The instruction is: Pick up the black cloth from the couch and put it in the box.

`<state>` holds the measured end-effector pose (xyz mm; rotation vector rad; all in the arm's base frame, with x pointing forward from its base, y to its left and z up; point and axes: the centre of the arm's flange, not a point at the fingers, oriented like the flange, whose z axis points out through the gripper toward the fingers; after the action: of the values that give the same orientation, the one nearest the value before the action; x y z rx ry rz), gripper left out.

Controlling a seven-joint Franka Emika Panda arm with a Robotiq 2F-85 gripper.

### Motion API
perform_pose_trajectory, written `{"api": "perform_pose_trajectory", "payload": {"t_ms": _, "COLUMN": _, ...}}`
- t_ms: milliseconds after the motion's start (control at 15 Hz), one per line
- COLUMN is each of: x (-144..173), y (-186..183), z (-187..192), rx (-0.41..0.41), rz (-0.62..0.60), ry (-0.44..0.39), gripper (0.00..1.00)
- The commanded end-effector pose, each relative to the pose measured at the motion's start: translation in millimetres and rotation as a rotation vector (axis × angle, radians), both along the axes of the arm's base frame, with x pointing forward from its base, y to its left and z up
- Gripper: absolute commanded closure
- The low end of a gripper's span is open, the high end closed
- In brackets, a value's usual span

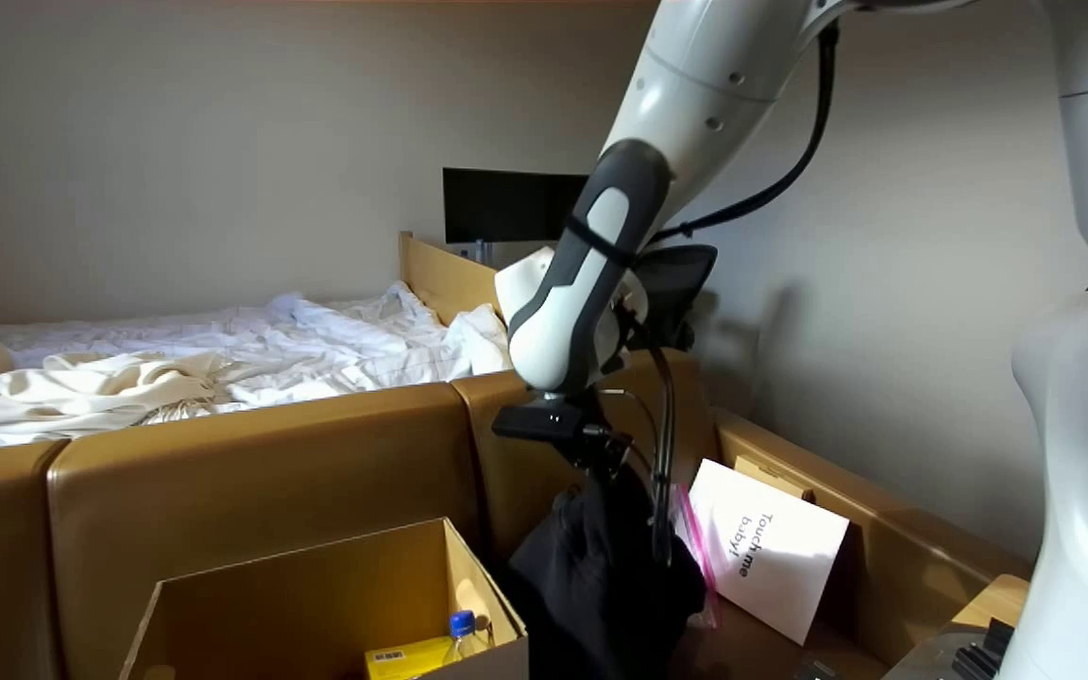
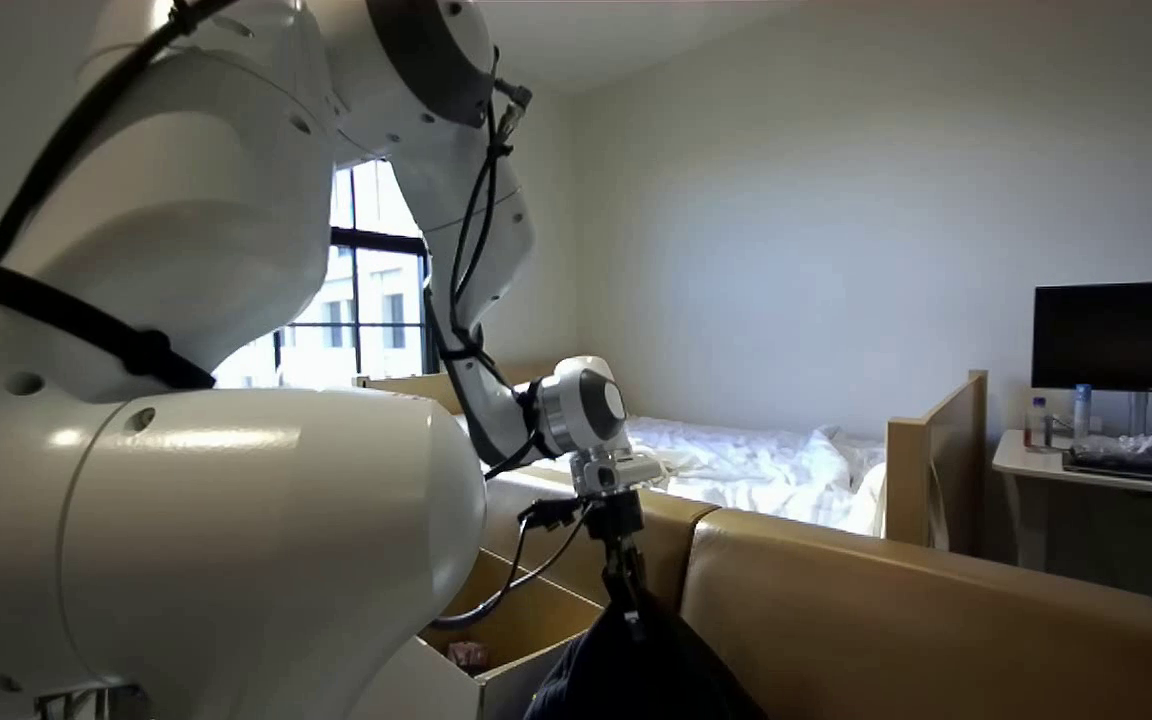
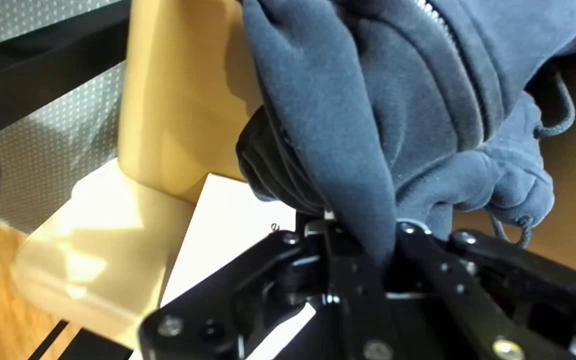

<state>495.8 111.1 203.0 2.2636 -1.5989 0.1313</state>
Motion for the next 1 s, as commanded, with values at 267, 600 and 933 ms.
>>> {"api": "perform_pose_trajectory", "payload": {"t_ms": 267, "x": 13.7, "y": 8.4, "z": 182.1, "rx": -0.084, "rz": 0.075, "ry": 0.070, "gripper": 0.95}}
{"api": "perform_pose_trajectory", "payload": {"t_ms": 600, "x": 7.5, "y": 7.4, "z": 201.1, "rx": -0.040, "rz": 0.076, "ry": 0.046, "gripper": 0.89}}
{"api": "perform_pose_trajectory", "payload": {"t_ms": 933, "x": 44.9, "y": 8.3, "z": 277.3, "rx": -0.274, "rz": 0.183, "ry": 0.009, "gripper": 0.96}}
